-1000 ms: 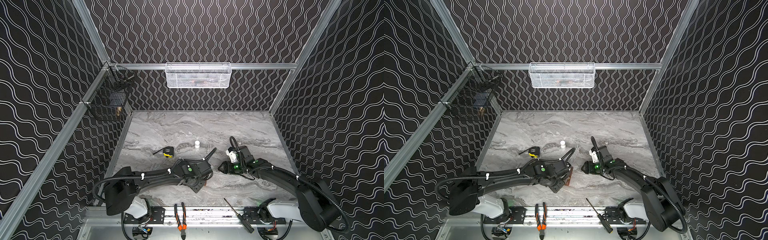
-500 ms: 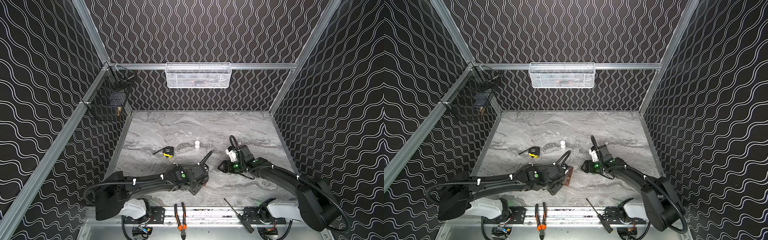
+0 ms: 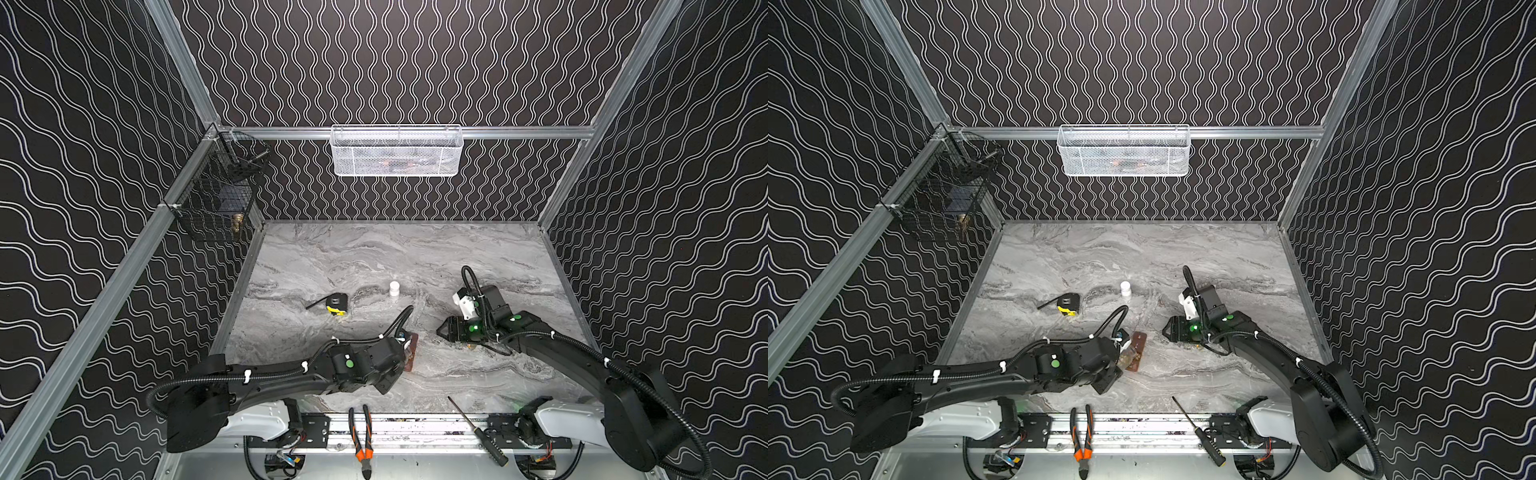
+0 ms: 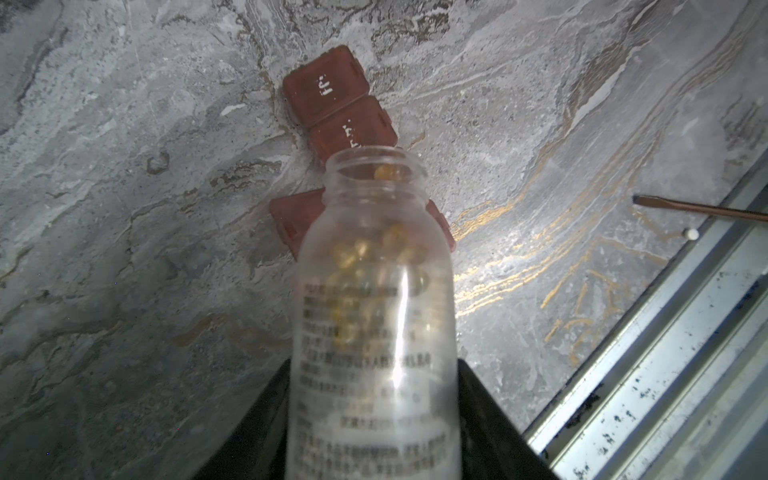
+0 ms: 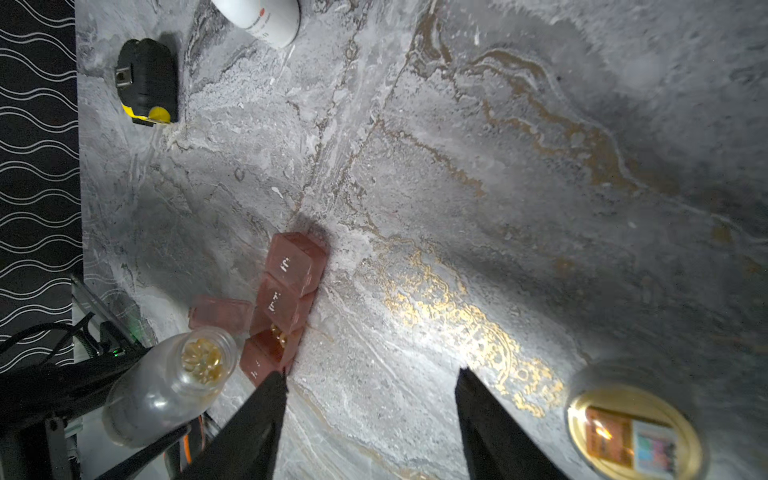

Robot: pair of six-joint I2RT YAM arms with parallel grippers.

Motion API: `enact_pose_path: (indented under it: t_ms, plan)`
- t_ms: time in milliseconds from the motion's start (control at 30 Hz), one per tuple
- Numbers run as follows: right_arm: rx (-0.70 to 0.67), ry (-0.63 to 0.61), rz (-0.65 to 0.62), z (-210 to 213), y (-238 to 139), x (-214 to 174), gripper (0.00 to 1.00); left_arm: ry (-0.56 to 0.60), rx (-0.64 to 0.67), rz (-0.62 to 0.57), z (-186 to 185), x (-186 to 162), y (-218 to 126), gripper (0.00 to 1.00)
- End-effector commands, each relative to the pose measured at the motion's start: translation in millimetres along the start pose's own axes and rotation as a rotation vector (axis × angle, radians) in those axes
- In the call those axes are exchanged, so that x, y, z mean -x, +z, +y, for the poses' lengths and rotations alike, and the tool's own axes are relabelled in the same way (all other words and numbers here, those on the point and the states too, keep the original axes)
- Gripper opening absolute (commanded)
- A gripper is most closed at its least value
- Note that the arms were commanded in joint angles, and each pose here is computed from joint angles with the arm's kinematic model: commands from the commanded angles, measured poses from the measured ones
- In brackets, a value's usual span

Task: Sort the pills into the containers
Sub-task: 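Raise the capsule bottle upright with the left gripper and draw it back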

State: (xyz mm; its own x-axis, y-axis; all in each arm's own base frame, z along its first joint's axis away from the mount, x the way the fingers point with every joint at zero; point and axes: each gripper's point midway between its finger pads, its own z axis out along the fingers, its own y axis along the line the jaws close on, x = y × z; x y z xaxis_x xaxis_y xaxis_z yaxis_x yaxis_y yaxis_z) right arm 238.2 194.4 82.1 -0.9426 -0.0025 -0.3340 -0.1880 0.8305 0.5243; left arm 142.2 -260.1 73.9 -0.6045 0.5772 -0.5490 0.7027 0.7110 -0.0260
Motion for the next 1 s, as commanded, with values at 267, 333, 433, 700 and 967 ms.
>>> enact_pose_path:
  t_ms: [267, 333, 433, 700, 967]
  plan:
    - [-0.025, 0.018, -0.030, 7.6, -23.1, 8.5, 0.67, -0.015, -0.008, -0.258, 6.5, 20.9, -25.8, 0.00]
    - [-0.034, 0.015, -0.047, 10.2, -30.4, 13.4, 0.67, -0.010, 0.002, -0.319, 10.3, 28.1, -34.9, 0.00]
    - [-0.047, 0.010, -0.073, 13.4, -40.8, 19.7, 0.67, 0.013, 0.015, -0.412, 14.4, 41.0, -48.5, 0.00]
    - [-0.071, 0.009, -0.133, 19.4, -59.2, 34.5, 0.67, 0.078, -0.003, -0.768, 12.3, 87.6, -98.5, 0.00]
    - [-0.098, 0.015, -0.189, 22.1, -72.6, 49.0, 0.67, 0.180, -0.051, -1.203, -6.2, 121.7, -148.3, 0.00]
